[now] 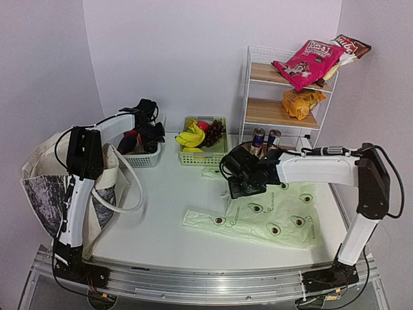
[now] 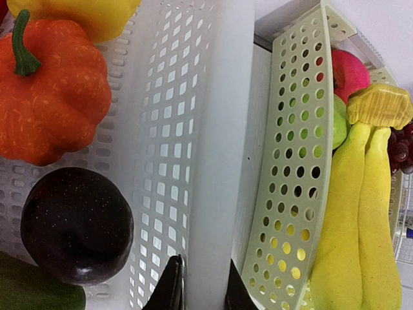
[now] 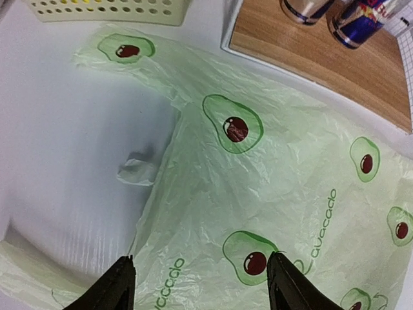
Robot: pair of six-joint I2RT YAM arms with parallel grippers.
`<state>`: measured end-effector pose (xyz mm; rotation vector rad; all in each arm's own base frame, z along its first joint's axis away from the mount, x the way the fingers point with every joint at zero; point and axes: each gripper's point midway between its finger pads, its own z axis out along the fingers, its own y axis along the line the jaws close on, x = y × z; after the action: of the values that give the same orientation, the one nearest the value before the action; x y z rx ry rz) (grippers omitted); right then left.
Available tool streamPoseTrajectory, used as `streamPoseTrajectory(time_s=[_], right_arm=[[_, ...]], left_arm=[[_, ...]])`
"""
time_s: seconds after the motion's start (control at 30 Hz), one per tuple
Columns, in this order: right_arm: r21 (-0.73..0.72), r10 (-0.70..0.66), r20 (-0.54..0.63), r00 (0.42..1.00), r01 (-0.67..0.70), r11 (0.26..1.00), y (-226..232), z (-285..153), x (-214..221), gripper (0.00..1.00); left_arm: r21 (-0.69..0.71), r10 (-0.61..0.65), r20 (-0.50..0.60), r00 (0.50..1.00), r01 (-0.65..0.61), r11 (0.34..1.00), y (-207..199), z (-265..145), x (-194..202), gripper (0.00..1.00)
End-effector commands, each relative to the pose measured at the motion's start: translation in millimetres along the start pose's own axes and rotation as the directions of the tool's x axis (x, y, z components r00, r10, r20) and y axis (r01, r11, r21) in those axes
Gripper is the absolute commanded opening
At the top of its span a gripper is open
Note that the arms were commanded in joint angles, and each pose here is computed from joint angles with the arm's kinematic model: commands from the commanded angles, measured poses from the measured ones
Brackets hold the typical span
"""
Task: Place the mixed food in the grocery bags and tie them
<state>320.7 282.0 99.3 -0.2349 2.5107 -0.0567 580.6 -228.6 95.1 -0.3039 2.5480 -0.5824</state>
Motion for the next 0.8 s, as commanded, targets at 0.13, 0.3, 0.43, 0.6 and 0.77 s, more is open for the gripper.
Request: streamPoseTrajectory(time_s=[0.13, 0.3, 0.43, 0.6, 0.77], right_arm=[[0.017, 0.114, -0.148, 0.982, -0.113, 0.993, 6, 49, 2, 0.65], [-0.001, 0.144, -0.199, 0.969, -0.147, 0.989, 14, 68, 4, 0.64], [-0.007, 0.151, -0.222, 0.963, -0.156, 0.988, 17, 81, 2, 0.61], [0.002, 0.126, -0.252, 0.96, -0.13, 0.992, 20, 94, 10, 0.5], [0.03, 0.144, -0.268, 0.953, -0.141, 0.99, 12, 94, 18, 0.36]], left_arm=[[0.249, 0.115, 0.05, 0.992, -0.124, 0.961, -38, 34, -3, 0.0], [0.219, 0.205, 0.068, 0.976, -0.215, 0.952, -35, 19, -1, 0.23], [0.205, 0.274, 0.153, 0.949, -0.302, 0.931, -47, -9, -19, 0.47], [0.169, 0.327, 0.234, 0.916, -0.369, 0.914, -54, -37, -35, 0.5], [0.101, 0.379, 0.269, 0.885, -0.417, 0.903, -50, -45, -43, 0.51]])
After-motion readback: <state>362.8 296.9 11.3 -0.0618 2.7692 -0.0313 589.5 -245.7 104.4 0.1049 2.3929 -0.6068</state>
